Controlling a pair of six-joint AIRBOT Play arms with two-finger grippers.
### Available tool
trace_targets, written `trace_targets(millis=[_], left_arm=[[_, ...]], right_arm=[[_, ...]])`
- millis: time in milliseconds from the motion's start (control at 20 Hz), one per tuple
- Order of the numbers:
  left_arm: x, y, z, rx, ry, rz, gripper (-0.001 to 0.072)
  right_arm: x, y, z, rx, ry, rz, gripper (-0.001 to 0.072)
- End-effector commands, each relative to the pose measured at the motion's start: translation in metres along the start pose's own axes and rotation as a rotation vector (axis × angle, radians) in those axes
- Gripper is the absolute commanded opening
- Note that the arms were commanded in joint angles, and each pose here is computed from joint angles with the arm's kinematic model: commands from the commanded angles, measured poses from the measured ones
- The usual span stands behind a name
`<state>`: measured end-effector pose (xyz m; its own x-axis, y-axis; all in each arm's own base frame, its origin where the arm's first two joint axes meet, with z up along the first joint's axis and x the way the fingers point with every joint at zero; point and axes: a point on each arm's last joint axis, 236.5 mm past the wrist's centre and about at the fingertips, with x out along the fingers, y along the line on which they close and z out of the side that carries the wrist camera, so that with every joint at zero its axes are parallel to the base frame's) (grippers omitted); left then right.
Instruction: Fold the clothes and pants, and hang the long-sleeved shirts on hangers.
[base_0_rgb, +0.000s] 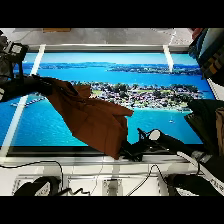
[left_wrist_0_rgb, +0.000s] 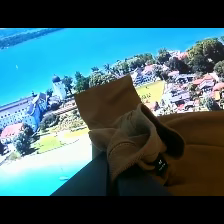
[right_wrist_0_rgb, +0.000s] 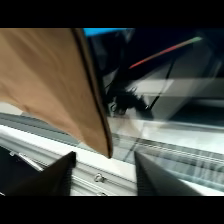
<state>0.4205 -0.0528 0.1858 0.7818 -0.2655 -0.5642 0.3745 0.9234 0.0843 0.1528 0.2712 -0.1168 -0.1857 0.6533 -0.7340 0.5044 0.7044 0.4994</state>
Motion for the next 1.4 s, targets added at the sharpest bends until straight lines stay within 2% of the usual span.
trace_targets(millis=[0, 50, 100, 150, 200, 550, 700, 850, 1050, 1350], left_arm=[[0.000, 0.000, 0.000, -0.008, 0.000, 0.001, 0.0019], [0.000, 0.000, 0.000, -0.008, 0.000, 0.001, 0.0019], [0.000, 0.000, 0.000, -0.008, 0.000, 0.001, 0.0018], [0.000, 0.000, 0.000, -0.008, 0.000, 0.001, 0.0018], [0.000, 0.001, 0.000, -0.007, 0.000, 0.001, 0.0018], [-0.001, 0.002, 0.002, -0.031, -0.009, 0.006, 0.0017], [-0.008, 0.018, 0.014, -0.294, -0.071, 0.051, 0.0017], [-0.023, 0.036, 0.020, -0.351, -0.108, 0.094, 0.0017], [-0.067, 0.053, 0.041, -0.428, -0.218, 0.154, 0.0016], [-0.168, 0.043, 0.102, -0.397, -0.525, 0.201, 0.0017]], right_arm=[[0.014, 0.007, 0.004, 0.054, -0.029, 0.028, 0.0223], [0.015, 0.008, 0.006, 0.048, -0.043, 0.030, 0.0161], [0.015, 0.009, 0.010, 0.032, -0.060, 0.031, 0.0160], [0.014, 0.010, 0.015, 0.002, -0.080, 0.034, 0.0108], [0.013, 0.012, 0.017, -0.025, -0.090, 0.037, 0.0015], [-0.037, 0.096, 0.031, -0.541, -0.235, 0.085, 0.0013], [-0.106, 0.137, 0.053, -0.729, -0.402, 0.063, 0.0013], [-0.209, 0.170, 0.080, -0.794, -0.659, 0.091, 0.0013], [-0.361, 0.177, 0.097, -0.771, -1.031, 0.106, 0.0012], [-0.522, 0.199, 0.026, -0.872, -1.450, 0.101, 0.0012]])
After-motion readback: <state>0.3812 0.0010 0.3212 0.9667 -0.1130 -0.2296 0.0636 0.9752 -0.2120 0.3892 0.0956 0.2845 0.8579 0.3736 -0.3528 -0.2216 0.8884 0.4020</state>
